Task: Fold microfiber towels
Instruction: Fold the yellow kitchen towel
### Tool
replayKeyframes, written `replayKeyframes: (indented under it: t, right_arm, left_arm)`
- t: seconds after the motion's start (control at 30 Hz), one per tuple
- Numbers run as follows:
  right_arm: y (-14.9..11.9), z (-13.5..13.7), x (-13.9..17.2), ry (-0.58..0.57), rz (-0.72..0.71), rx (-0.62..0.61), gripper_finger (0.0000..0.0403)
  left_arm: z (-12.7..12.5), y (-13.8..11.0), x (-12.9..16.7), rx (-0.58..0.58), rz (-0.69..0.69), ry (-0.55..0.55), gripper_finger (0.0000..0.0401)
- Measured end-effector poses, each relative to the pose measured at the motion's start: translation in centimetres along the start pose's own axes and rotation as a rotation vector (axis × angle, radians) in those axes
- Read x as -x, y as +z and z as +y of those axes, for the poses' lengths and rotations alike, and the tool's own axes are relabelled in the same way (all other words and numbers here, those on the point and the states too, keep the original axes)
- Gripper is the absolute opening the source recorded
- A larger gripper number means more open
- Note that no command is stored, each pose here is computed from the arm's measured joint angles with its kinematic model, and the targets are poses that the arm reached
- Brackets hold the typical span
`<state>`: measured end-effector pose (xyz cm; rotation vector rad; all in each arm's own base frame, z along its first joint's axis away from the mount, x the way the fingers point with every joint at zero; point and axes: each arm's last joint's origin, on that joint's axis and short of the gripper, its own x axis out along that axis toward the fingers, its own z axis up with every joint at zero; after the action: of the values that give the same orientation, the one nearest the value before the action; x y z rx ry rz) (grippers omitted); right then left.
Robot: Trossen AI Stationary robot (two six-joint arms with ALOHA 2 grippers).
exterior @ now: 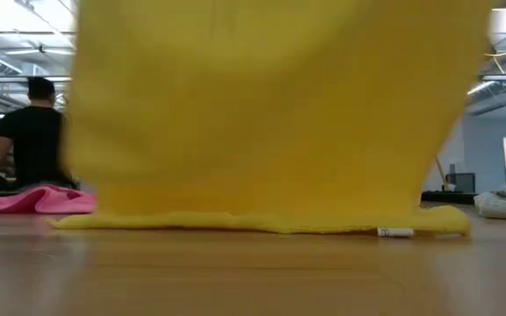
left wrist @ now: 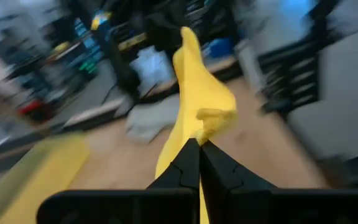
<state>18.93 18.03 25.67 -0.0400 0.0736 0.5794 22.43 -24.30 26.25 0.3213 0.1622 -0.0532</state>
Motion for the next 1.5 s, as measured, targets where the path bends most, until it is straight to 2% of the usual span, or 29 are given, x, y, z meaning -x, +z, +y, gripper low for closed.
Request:
replayKeyframes:
  t: [0.13,0.2,0.27,0.37,0.47,0.57,0.67,0.77,0.87,1.0,1.1,1.23,1.4,1.5]
  right_arm:
    - [2.5,2.4,0.5,0.194,-0.195,0.035,0.0000]
    - [3.4,3.0,0.8,0.210,-0.276,0.041,0.0000]
    - [4.1,3.3,1.0,0.174,-0.322,0.042,0.0000]
    - [4.1,2.7,1.2,0.034,-0.286,0.070,0.0000]
    - [2.9,1.1,0.9,-0.220,-0.137,0.089,0.0000]
    - [1.6,-0.7,0.6,-0.456,0.012,0.120,0.0000]
    - [0.3,-2.7,0.7,-0.626,0.138,0.137,0.0000]
    - [-1.3,-5.2,1.0,-0.755,0.245,0.137,0.0000]
    - [-2.9,-7.2,1.5,-0.837,0.320,0.133,0.0000]
    - [-4.8,-9.0,2.4,-0.912,0.401,0.158,0.0000]
    - [-5.7,-9.6,2.8,-0.938,0.433,0.161,0.0000]
    - [-6.0,-9.5,2.9,-0.927,0.444,0.174,0.0000]
    - [-5.5,-8.2,2.5,-0.862,0.413,0.227,0.0000]
    - [-5.6,-7.8,2.5,-0.848,0.413,0.218,0.0000]
  left_arm:
    - [-0.7,3.3,1.1,0.014,-0.078,-0.041,0.0005]
    - [-0.8,4.6,1.5,0.012,-0.107,-0.043,0.0003]
    - [-0.7,5.6,1.8,0.000,-0.124,-0.031,0.0003]
    - [-0.3,5.6,1.7,-0.034,-0.089,0.090,0.0005]
    - [0.7,4.0,0.8,-0.066,0.008,0.274,0.0003]
    - [2.2,1.3,-0.6,-0.086,0.124,0.440,0.0004]
    - [4.0,-1.9,-1.9,-0.039,0.196,0.554,0.0002]
    - [5.8,-4.9,-2.8,-0.003,0.252,0.628,0.0004]
    - [7.5,-7.6,-3.4,-0.001,0.311,0.671,0.0003]
    - [8.8,-9.9,-3.6,-0.014,0.366,0.709,0.0005]
    - [9.2,-10.7,-3.6,-0.053,0.397,0.710,0.0003]
    - [8.8,-10.3,-3.6,-0.069,0.389,0.691,0.0005]
    - [7.4,-8.6,-3.6,-0.106,0.345,0.597,0.0004]
    - [7.0,-8.3,-3.5,-0.124,0.337,0.552,0.0005]
